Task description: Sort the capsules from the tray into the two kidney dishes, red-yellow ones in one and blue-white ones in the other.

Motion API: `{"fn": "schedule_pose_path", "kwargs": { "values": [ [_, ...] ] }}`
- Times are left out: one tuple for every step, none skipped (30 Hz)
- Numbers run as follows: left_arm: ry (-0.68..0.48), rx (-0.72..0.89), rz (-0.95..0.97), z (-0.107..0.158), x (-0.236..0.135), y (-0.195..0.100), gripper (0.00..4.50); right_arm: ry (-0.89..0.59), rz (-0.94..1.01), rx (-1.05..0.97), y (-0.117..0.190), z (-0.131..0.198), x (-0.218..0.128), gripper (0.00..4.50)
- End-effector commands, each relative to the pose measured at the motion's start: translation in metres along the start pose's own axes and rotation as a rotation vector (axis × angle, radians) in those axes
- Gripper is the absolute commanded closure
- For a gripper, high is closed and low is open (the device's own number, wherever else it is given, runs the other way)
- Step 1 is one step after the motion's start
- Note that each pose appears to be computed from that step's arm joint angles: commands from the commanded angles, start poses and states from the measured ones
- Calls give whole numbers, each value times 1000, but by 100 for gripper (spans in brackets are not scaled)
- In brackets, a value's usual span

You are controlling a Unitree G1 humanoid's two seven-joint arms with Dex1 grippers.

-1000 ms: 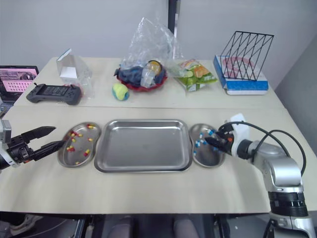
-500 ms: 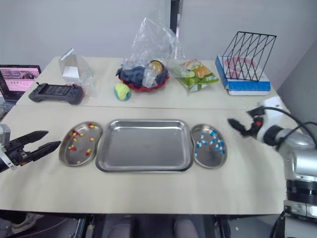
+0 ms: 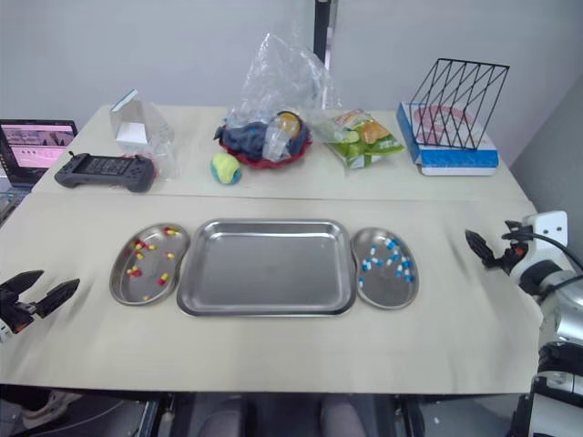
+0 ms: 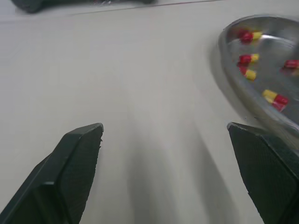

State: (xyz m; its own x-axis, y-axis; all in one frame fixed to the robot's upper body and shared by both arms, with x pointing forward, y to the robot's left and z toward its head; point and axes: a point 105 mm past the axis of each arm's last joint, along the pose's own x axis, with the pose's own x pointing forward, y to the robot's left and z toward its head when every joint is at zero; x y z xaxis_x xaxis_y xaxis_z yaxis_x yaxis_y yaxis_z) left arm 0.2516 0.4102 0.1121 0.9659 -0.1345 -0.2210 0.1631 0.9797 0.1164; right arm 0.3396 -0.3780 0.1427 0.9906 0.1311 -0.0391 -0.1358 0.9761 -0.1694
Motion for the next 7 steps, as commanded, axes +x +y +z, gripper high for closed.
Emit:
{"fn": "schedule_pose_path", "kwargs": {
  "values": [
    [-21, 29, 21, 6, -1, 2, 0, -72, -10, -15, -5, 14, -3, 1],
    [-22, 27, 21, 5, -1, 2, 0, -73, -4, -18, -4, 14, -3, 1],
    [-22, 30, 15, 5, 1, -1, 0, -79, 6, -12, -3, 14, -3, 1],
    [-26, 29, 8, 6, 2, -4, 0, -86, 19, -6, -1, 15, -3, 1],
    [-29, 34, 6, 7, 3, -6, 0, -91, 29, -3, 1, 17, -3, 1],
    [-31, 38, 5, 7, 4, -7, 0, -94, 35, -1, 1, 17, -3, 1],
    [-28, 49, 15, 9, 5, -5, 0, -96, 39, 1, 2, 18, -4, 1]
  ]
}}
